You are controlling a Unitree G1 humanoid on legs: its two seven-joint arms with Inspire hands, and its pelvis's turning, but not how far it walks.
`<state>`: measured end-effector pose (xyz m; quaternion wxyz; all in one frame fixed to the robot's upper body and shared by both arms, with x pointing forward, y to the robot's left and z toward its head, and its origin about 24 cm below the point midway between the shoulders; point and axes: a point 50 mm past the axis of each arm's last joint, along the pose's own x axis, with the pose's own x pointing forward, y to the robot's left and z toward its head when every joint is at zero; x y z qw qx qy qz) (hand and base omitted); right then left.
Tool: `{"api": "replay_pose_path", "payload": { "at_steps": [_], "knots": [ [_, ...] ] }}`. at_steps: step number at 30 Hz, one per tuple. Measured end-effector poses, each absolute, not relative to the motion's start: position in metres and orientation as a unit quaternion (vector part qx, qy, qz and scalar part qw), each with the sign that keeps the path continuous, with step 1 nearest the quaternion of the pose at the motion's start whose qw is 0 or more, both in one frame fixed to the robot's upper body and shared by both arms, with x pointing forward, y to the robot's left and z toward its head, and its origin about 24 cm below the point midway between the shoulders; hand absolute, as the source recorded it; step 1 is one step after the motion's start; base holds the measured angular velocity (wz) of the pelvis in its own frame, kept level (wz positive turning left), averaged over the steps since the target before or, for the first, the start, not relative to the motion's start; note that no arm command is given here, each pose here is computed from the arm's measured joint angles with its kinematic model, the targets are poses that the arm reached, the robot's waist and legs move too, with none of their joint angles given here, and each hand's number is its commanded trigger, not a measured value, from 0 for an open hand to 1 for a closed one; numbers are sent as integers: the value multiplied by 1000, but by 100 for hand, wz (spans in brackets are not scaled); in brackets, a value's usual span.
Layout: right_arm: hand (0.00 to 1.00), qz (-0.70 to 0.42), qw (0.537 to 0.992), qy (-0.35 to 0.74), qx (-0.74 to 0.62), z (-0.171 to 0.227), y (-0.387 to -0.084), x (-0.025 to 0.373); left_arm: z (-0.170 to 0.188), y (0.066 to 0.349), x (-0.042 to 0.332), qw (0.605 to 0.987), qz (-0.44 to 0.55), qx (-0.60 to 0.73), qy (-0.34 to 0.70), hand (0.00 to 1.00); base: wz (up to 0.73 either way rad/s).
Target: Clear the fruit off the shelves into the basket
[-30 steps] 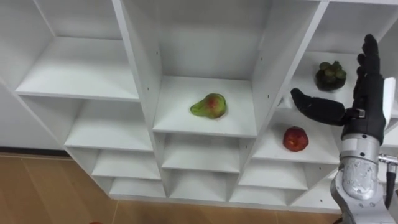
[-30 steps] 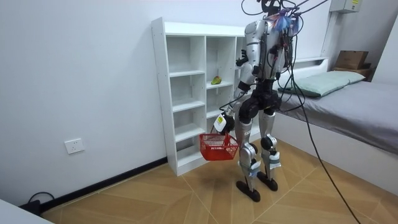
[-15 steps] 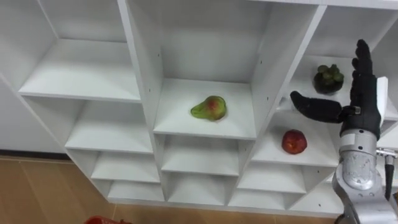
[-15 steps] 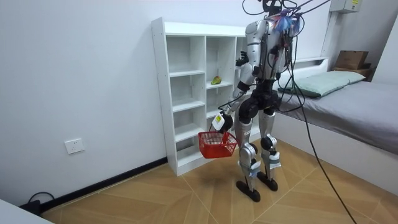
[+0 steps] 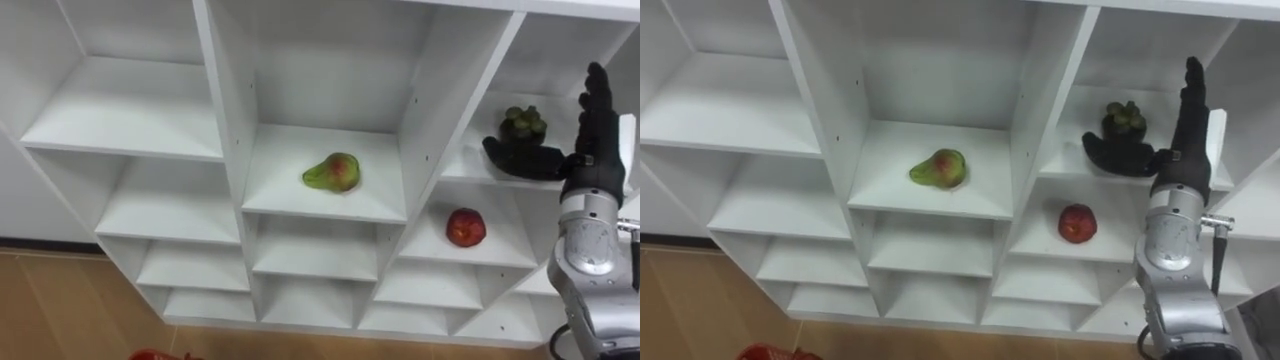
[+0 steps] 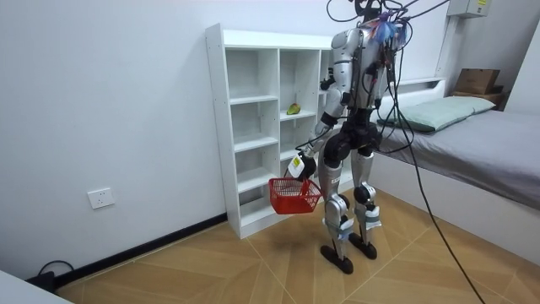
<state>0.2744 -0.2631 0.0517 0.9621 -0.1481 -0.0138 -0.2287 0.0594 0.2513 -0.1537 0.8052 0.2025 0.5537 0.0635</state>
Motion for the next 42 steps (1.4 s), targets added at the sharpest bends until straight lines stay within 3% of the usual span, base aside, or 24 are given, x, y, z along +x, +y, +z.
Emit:
{"api": "replay_pose_path", "payload": {
  "at_steps": [42],
  "knots": [
    [0, -212, 960, 80, -161, 15, -281, 273, -150, 257, 65, 804, 67, 216, 551, 100, 0]
  ]
}}
